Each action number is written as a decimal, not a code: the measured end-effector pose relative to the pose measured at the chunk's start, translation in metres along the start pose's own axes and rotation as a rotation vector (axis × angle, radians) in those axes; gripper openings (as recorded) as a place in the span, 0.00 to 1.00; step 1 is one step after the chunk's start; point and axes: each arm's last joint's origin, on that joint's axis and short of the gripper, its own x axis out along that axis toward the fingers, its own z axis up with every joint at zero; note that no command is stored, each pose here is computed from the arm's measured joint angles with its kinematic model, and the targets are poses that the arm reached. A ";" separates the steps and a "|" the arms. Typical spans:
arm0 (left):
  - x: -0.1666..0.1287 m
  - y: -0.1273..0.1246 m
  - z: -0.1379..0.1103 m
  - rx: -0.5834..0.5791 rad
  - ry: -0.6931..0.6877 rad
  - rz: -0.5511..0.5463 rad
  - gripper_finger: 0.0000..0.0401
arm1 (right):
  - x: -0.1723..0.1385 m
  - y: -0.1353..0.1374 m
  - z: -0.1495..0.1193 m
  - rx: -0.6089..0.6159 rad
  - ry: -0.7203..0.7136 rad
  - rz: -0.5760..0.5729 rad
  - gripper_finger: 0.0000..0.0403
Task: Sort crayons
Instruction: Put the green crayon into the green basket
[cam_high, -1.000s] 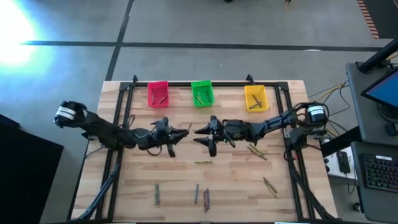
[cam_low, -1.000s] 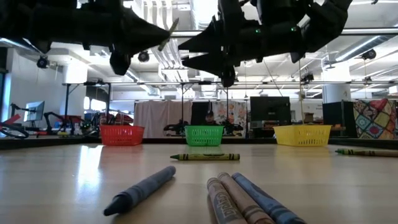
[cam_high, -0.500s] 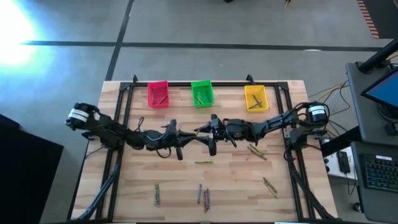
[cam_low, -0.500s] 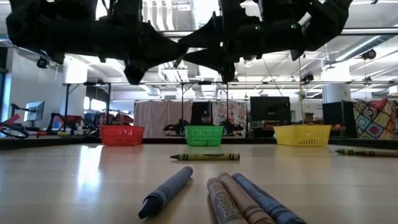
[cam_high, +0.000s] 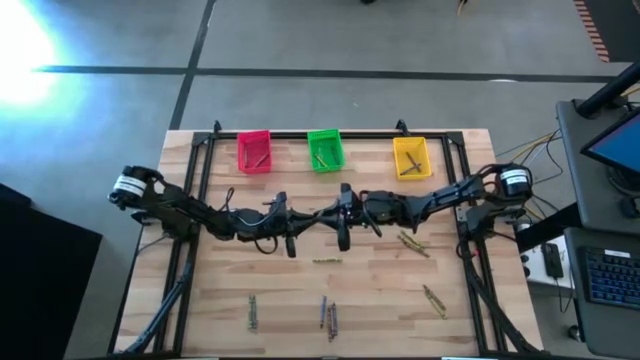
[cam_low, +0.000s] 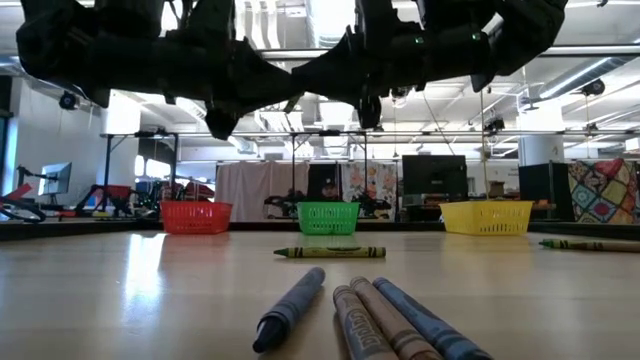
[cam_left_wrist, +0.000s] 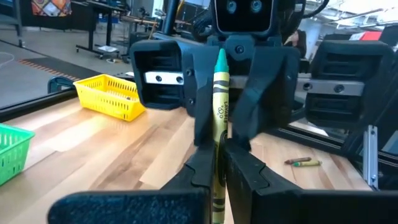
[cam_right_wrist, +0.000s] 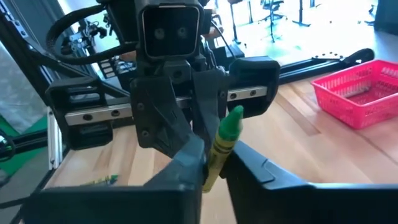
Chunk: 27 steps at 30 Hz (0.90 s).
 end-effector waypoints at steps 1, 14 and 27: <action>0.000 0.000 0.000 0.003 0.004 -0.002 0.00 | -0.001 0.000 0.001 -0.001 0.000 -0.003 0.08; 0.001 0.001 -0.002 0.020 0.037 -0.013 0.06 | -0.002 -0.001 -0.001 -0.023 0.006 -0.055 0.06; -0.006 0.015 -0.002 0.100 0.169 0.220 0.36 | 0.001 -0.094 0.033 -0.182 0.067 -0.624 0.06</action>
